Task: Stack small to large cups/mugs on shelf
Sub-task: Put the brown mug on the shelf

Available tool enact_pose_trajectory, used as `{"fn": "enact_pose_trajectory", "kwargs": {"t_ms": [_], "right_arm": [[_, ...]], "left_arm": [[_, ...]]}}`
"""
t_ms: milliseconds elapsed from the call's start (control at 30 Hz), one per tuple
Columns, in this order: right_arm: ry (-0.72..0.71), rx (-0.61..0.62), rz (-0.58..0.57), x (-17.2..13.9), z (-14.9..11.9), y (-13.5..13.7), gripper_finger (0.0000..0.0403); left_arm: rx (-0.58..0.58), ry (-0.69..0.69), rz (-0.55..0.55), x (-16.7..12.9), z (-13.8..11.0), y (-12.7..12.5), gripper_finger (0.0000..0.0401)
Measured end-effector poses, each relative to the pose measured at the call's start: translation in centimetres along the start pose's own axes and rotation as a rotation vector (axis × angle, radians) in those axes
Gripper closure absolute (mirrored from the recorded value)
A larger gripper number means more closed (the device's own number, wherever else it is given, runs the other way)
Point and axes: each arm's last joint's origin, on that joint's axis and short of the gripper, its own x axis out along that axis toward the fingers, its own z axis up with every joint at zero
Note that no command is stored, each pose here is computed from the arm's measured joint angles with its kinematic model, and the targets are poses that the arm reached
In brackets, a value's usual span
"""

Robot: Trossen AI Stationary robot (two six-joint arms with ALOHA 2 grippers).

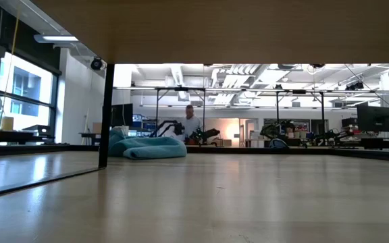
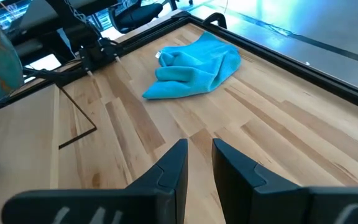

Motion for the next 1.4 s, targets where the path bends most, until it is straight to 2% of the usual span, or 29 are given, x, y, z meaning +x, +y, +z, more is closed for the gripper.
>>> {"fn": "enact_pose_trajectory", "kwargs": {"t_ms": [300, 1033, 1400], "right_arm": [[0.001, -0.009, 0.000, 0.0, 0.0, 0.0, 0.0339], [0.004, -0.023, -0.003, 0.0, -0.1, 0.0, 0.0339], [0.005, -0.023, -0.003, 0.0, -0.1, 0.0, 0.0339]], "left_arm": [[0.021, 0.046, 0.017, 1.5, -0.7, -1.3, 0.0387], [-0.017, 0.056, 0.021, 1.6, -2.6, -2.2, 0.0387], [0.003, 0.112, 0.041, 3.2, -3.0, -3.1, 0.0387]]}}
